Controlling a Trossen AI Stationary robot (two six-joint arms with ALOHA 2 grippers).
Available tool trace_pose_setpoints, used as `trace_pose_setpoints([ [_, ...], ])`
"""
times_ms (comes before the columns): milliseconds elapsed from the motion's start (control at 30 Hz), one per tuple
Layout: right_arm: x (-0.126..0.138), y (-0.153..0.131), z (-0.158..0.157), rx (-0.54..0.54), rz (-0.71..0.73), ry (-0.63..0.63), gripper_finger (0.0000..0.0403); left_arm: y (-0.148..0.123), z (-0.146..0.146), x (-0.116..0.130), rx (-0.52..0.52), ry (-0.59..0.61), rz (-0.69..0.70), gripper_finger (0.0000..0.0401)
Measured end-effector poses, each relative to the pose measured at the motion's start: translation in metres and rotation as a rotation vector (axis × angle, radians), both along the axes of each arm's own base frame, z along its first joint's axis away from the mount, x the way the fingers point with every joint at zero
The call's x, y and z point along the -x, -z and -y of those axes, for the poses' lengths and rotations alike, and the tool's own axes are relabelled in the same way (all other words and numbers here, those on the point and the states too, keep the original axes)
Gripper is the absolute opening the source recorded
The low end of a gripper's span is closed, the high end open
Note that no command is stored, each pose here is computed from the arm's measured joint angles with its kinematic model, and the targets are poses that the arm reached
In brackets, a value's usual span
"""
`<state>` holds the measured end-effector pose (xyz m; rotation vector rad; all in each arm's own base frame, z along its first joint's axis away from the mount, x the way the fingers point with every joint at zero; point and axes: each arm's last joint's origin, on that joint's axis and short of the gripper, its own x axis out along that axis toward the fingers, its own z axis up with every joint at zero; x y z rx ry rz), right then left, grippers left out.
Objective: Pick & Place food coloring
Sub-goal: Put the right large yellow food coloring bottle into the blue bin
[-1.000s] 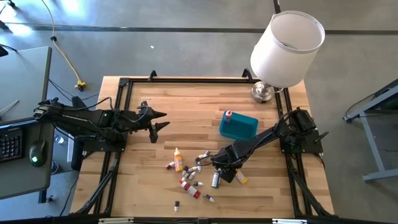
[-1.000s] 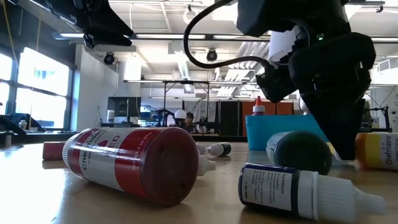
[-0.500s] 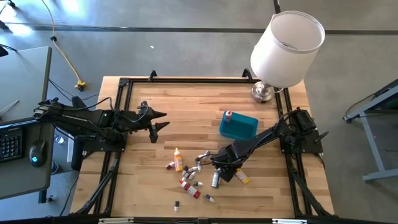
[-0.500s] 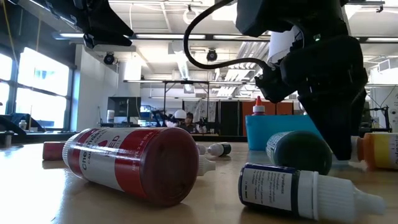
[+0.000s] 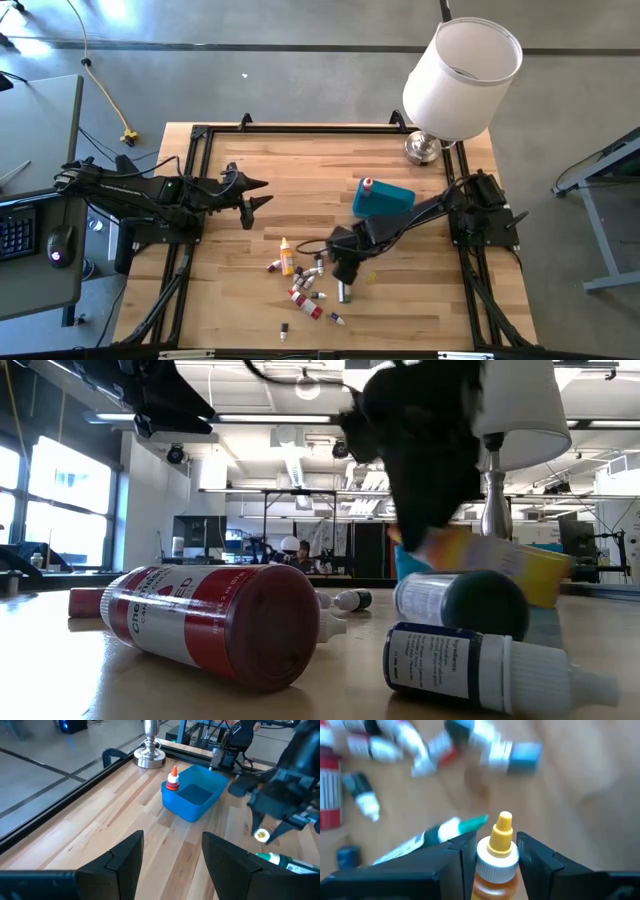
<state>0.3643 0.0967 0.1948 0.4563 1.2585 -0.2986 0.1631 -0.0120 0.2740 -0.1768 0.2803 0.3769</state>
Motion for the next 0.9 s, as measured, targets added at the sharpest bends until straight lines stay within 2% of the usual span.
trace_pose_setpoints([
  [100,-0.002,-0.027,0.005,0.186,0.043,-0.051,0.0112,-0.001,0.000,0.000,0.002,0.000,0.011,0.0198],
  [200,0.008,-0.053,0.009,0.393,0.058,-0.053,0.0115,-0.003,0.000,-0.001,0.005,0.000,0.029,0.0198],
  [333,0.034,-0.078,0.018,0.619,0.134,0.039,0.0115,-0.003,0.000,-0.001,0.003,-0.003,0.029,0.0198],
  [400,0.048,-0.081,0.022,0.713,0.200,0.104,0.0115,-0.002,0.000,-0.001,-0.002,-0.018,0.029,0.0198],
  [467,0.061,-0.076,0.027,0.782,0.288,0.170,0.0116,-0.002,0.000,-0.001,-0.003,-0.021,0.027,0.0198],
  [533,0.071,-0.062,0.034,0.804,0.374,0.214,0.0117,-0.002,-0.001,-0.001,-0.005,-0.023,0.027,0.0198],
  [700,0.089,-0.015,0.056,0.769,0.627,0.305,0.0117,-0.002,-0.001,0.000,-0.013,-0.028,0.025,0.0198],
  [800,0.097,0.004,0.065,0.812,0.752,0.277,0.0117,-0.002,-0.001,0.000,-0.015,-0.032,0.025,0.0198],
  [900,0.109,0.020,0.070,0.847,0.805,0.229,0.0117,-0.002,-0.001,0.000,-0.014,-0.033,0.025,0.0198],
])
